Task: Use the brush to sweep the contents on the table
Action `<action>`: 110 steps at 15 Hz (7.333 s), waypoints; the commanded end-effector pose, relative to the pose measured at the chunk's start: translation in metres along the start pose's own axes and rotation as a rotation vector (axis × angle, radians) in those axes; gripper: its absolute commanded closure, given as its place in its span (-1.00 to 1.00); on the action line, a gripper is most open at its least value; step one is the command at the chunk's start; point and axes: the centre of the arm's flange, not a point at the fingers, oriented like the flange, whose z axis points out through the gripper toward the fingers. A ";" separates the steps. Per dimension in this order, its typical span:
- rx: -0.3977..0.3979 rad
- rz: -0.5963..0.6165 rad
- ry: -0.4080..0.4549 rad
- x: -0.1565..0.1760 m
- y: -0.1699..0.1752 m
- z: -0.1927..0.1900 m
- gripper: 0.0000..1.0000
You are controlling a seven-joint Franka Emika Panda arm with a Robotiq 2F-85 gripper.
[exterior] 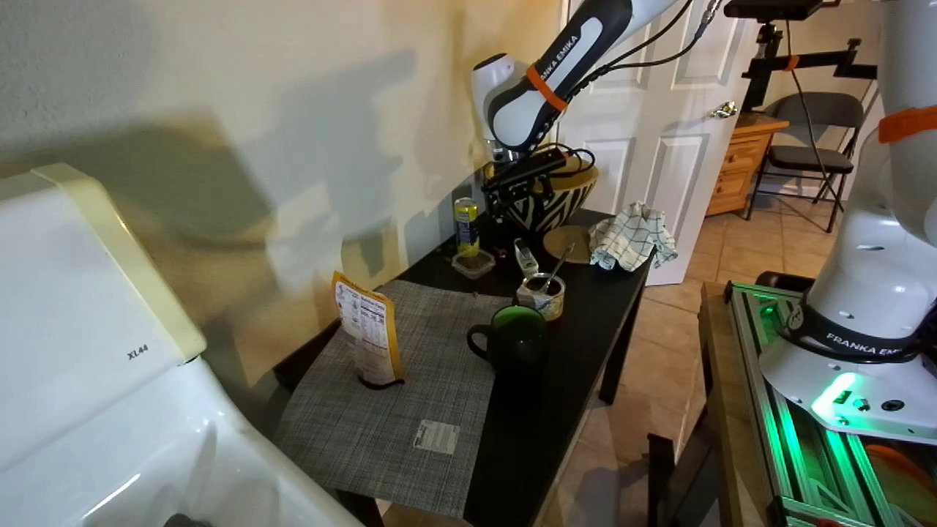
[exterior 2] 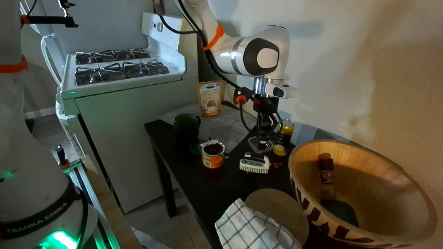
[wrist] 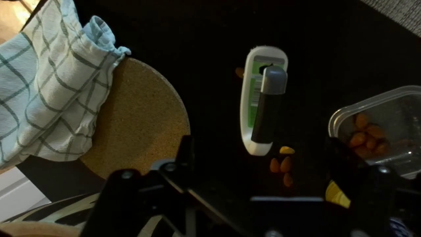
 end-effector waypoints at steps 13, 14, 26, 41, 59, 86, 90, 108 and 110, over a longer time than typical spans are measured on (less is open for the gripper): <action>0.108 -0.096 -0.030 0.015 0.020 0.039 -0.97; 0.119 -0.092 -0.036 0.015 0.018 0.041 -0.90; 0.113 -0.035 -0.063 0.026 0.001 0.060 -0.24; 0.073 -0.013 -0.057 0.053 -0.003 0.079 0.87; 0.126 0.218 0.031 0.041 -0.016 0.047 0.88; 0.247 0.481 0.040 0.090 -0.030 0.052 0.88; 0.216 0.528 0.054 0.084 -0.022 0.053 0.88; 0.128 0.639 -0.080 0.054 0.008 0.068 0.52; 0.157 0.659 -0.077 0.050 0.019 0.060 0.52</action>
